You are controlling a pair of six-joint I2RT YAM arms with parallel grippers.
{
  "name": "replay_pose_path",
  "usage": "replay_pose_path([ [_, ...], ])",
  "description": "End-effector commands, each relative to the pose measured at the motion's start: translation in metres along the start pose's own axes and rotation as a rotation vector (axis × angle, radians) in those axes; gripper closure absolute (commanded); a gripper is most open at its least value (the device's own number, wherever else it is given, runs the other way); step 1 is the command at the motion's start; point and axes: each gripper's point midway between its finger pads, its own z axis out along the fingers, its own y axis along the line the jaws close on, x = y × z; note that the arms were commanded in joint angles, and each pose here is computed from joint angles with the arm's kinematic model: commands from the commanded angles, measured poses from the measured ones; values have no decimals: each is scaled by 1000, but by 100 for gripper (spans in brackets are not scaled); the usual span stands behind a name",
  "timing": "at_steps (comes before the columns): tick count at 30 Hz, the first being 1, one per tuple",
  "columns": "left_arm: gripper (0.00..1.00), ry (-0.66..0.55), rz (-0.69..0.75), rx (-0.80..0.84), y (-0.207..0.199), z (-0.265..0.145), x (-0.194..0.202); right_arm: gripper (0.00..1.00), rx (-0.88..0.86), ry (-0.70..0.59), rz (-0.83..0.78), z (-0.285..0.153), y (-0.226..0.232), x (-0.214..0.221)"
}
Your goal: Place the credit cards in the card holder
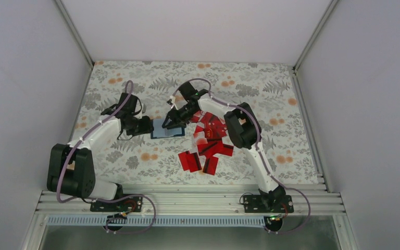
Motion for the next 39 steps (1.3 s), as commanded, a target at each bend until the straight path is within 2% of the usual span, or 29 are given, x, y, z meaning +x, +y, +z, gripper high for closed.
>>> replay_pose_path([
  [1,60,-23,-22,-1,3,-8,5,61,-11,26,12,8,6,0],
  [7,60,-22,-39,-2,7,-8,13,58,-19,30,-1,10,16,-2],
  [16,60,-67,-43,-20,10,-23,5,57,-82,48,-3,28,22,-10],
  [21,60,-115,-6,-15,6,-37,-3,58,-91,36,-42,24,31,-13],
  [25,60,-167,49,44,-6,-45,-8,58,-5,-39,-116,-6,41,-23],
  [29,60,-175,137,159,-29,-46,-8,58,88,-171,-139,-61,42,-25],
  [34,60,-151,318,258,-77,-41,-5,56,173,-353,-36,-136,9,1],
  [39,64,-94,401,352,-124,-19,0,53,244,-472,130,-188,-42,50],
])
